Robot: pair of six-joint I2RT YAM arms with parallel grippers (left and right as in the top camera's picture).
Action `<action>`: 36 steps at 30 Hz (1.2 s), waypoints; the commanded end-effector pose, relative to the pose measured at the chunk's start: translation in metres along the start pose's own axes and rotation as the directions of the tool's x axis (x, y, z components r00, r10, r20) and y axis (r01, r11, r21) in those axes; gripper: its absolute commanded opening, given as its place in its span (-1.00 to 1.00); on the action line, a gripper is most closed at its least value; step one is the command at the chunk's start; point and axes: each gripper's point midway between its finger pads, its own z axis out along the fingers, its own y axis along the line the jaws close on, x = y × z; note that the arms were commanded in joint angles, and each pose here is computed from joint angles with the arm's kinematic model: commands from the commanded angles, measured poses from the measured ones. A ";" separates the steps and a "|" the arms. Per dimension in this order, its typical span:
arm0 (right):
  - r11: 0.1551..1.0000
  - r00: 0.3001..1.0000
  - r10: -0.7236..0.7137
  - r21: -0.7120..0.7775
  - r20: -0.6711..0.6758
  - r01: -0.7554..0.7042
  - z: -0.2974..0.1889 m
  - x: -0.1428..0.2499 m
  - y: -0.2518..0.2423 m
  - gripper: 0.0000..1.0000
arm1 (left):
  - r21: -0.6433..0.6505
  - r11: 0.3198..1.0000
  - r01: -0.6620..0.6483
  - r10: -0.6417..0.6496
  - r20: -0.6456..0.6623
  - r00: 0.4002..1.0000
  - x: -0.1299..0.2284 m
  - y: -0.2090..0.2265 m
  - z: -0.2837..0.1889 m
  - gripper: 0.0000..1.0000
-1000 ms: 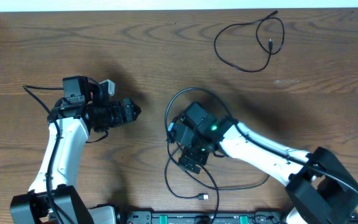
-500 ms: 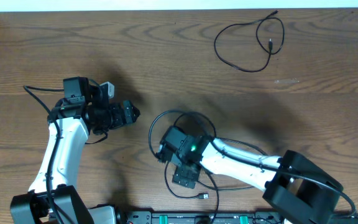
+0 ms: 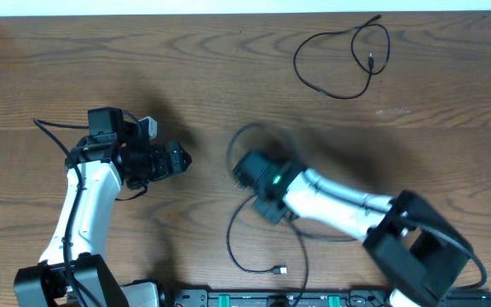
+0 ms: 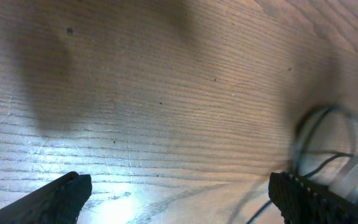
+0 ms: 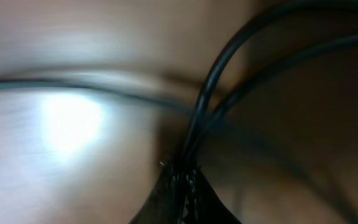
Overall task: Untangle cables
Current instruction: 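Carry the black cable bundle right to the table's right edge with the right gripper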
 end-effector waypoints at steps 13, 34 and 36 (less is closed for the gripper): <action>0.735 0.755 0.655 0.267 -0.037 -0.624 0.010 0.100 -0.256 -0.98 | -0.014 1.000 0.006 -0.006 0.011 1.000 0.000 0.002 -0.003 0.95; 0.519 0.627 0.668 0.353 0.400 -0.778 -0.063 0.148 -0.454 -0.98 | -0.014 1.000 0.006 -0.006 0.011 1.000 0.000 0.002 -0.003 0.96; 0.500 0.626 0.640 0.377 0.446 -0.780 -0.072 0.152 -0.470 -0.98 | -0.014 1.000 0.006 -0.006 0.011 1.000 0.000 0.002 -0.003 0.96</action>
